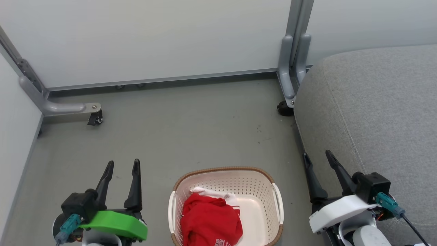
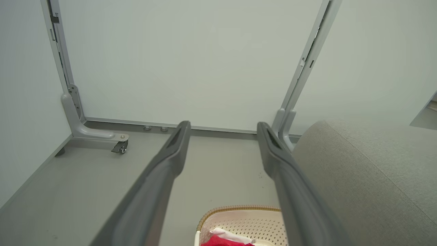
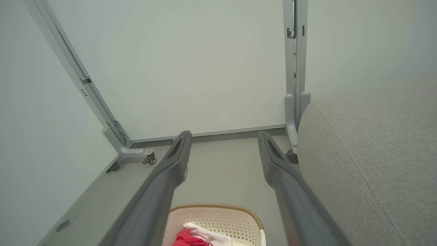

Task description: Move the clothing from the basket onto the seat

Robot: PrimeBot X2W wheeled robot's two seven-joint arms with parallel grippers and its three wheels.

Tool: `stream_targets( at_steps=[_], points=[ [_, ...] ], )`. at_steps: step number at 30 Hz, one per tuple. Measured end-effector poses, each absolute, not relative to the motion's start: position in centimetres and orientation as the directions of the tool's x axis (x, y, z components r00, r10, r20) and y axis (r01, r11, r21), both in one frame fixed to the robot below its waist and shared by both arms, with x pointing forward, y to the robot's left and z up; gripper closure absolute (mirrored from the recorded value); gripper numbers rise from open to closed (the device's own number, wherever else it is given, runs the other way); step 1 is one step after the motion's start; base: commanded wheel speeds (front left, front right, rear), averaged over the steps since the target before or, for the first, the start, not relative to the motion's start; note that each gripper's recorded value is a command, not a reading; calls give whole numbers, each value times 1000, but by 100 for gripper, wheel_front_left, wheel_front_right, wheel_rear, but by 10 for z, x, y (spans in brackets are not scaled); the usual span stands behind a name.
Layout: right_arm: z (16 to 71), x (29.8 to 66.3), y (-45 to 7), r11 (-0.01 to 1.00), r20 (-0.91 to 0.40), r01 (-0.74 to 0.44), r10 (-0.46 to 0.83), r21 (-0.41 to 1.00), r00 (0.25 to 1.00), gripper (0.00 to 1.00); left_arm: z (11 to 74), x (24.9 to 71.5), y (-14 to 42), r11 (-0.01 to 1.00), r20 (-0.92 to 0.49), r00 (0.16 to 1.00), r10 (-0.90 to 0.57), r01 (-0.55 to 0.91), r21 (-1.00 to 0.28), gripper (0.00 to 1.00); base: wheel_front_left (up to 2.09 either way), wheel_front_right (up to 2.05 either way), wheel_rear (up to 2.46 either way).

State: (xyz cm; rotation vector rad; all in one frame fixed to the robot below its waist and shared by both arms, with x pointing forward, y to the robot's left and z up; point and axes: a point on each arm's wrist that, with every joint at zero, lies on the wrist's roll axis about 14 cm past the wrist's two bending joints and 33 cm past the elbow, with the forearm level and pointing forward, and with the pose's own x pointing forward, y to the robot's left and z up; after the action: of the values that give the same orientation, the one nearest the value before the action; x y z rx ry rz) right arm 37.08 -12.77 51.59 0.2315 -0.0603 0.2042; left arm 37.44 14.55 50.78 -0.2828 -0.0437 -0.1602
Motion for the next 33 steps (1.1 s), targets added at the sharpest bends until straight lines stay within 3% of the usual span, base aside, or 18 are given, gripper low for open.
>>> stream_targets(
  at_steps=[33],
  points=[
    [519,368,-126,971,109,-225,216,79,970,0,500,371,140,975,64,981,-182,188,-117,0,0,0,0]
  ],
)
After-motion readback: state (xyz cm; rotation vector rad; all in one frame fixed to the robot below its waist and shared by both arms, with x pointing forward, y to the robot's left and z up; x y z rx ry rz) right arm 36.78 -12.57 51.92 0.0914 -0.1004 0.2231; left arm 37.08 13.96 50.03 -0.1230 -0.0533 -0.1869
